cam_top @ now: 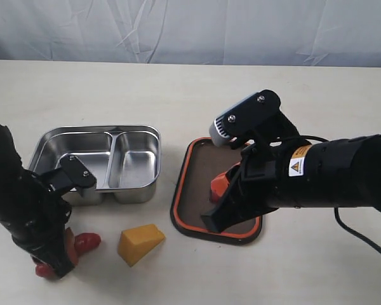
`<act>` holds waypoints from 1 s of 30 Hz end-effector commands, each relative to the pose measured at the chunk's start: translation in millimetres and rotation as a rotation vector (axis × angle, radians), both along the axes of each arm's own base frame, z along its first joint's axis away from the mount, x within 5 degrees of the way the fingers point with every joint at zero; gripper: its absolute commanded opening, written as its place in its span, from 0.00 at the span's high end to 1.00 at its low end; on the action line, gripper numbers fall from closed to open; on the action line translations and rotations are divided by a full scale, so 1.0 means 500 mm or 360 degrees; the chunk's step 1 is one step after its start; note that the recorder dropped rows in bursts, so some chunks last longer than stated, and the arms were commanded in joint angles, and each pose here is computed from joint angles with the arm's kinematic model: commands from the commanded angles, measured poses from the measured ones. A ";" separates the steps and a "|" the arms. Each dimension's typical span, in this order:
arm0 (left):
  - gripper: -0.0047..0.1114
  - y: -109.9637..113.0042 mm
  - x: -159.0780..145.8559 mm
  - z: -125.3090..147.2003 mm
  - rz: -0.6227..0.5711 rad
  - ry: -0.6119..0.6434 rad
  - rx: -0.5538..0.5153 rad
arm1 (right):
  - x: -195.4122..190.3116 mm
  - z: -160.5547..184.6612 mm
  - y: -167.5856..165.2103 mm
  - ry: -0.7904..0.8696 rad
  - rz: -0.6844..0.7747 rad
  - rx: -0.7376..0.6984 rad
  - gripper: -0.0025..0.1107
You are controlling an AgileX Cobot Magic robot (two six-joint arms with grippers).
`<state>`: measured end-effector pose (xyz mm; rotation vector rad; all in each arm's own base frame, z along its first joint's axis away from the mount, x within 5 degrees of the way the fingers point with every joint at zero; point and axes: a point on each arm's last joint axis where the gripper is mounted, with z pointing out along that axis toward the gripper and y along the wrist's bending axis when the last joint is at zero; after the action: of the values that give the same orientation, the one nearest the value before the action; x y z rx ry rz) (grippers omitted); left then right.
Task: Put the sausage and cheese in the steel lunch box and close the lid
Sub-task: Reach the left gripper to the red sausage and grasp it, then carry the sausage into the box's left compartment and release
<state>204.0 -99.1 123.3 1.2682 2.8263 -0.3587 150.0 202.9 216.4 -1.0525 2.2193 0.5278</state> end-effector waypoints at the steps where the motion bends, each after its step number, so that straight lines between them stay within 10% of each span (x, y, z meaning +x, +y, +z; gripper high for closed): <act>1: 0.96 -0.009 -0.019 0.010 0.0009 0.0237 -0.0042 | -0.004 -0.003 -0.004 0.0013 0.0026 -0.0035 0.98; 10: 0.96 -0.013 -0.027 0.081 0.0038 0.0034 -0.0176 | -0.005 -0.003 -0.004 0.0017 0.0032 -0.0045 0.98; 20: 0.96 0.004 0.040 0.215 0.0265 -0.0828 -0.0276 | -0.005 -0.003 -0.004 0.0010 0.0035 -0.0046 0.98; 30: 0.96 0.007 0.131 0.170 0.0291 -0.0861 -0.0131 | -0.005 -0.003 -0.004 0.0008 0.0034 -0.0044 0.98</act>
<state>258.1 -95.2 218.4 0.9013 2.3927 -0.1284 148.0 201.6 214.4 -1.0821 2.2424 0.5179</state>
